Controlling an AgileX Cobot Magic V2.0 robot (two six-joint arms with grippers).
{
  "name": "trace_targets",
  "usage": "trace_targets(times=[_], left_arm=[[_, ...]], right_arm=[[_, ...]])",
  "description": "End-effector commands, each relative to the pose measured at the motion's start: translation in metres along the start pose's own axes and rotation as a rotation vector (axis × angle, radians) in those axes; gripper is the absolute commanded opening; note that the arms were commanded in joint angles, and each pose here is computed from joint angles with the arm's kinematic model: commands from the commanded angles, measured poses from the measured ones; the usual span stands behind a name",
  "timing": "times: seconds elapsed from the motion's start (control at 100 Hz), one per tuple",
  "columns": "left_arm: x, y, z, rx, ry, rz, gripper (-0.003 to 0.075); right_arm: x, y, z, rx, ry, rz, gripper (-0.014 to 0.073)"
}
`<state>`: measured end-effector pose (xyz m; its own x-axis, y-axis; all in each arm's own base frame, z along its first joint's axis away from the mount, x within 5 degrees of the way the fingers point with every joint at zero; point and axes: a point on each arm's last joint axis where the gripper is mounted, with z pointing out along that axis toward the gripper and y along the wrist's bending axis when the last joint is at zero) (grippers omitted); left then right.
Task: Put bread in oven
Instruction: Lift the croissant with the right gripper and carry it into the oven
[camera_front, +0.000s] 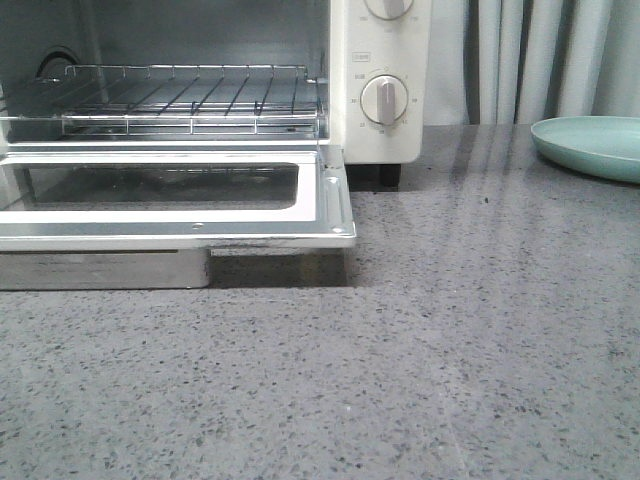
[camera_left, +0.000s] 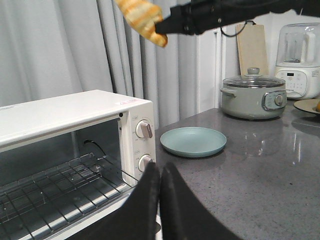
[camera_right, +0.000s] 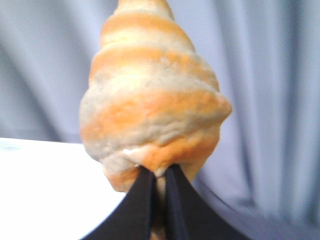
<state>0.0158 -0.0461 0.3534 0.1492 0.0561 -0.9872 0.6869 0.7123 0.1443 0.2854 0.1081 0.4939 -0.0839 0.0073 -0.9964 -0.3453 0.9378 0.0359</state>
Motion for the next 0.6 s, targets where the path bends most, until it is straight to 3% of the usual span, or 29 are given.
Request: trace_targets(times=[0.0, 0.12, 0.27, 0.42, 0.59], left_arm=[[-0.013, 0.005, -0.001, -0.047, -0.062, -0.017, -0.0021], [-0.013, 0.005, -0.001, -0.052, -0.062, -0.013, -0.0022], [-0.013, 0.005, -0.001, -0.052, -0.062, -0.013, -0.0022], [-0.013, 0.004, -0.001, -0.041, -0.054, -0.013, -0.0022], [-0.011, 0.003, -0.001, -0.022, -0.040, -0.013, -0.0022]], right_arm=[[-0.032, 0.044, -0.023, -0.151, -0.135, -0.093, -0.0069], [-0.011, 0.109, -0.018, -0.358, -0.035, -0.141, -0.0069], [0.042, 0.157, 0.010, -0.464, 0.221, -0.212, -0.0069], [0.088, 0.173, 0.045, -0.466, 0.384, -0.241, -0.0069], [0.116, 0.177, 0.069, -0.451, 0.444, -0.251, -0.0069]])
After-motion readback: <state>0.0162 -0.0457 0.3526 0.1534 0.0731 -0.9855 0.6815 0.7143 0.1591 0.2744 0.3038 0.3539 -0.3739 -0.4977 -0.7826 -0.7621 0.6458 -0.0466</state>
